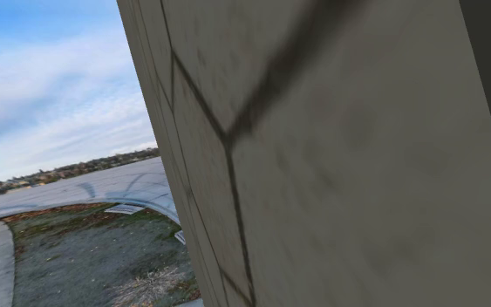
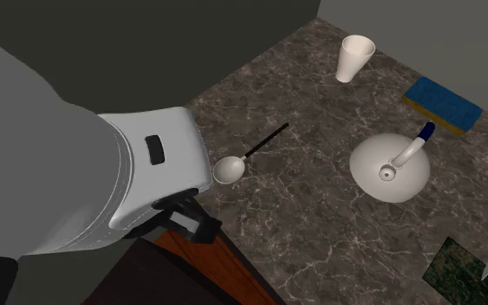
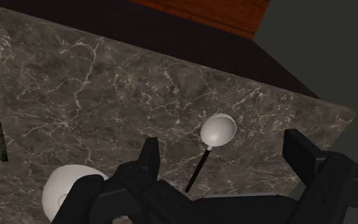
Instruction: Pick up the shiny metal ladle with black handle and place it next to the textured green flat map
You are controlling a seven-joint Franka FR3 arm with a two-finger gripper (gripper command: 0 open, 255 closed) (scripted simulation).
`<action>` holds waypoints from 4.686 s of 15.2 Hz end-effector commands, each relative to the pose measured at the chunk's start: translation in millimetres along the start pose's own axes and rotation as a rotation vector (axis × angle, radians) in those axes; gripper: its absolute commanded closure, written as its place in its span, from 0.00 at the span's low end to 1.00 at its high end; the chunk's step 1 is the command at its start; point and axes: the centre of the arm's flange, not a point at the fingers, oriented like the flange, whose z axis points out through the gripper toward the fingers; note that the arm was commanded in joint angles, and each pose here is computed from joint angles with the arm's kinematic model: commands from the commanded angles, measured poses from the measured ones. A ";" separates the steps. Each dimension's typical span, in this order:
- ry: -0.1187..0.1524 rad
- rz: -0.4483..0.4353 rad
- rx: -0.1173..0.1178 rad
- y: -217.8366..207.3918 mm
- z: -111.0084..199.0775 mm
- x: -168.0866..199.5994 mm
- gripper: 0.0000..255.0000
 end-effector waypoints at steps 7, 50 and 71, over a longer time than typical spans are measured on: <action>-0.014 0.078 0.009 -4.2 61.6 51.7 0.00; -0.071 0.389 0.044 10.3 352.9 244.5 1.00; -0.071 0.389 0.044 11.0 275.5 260.4 1.00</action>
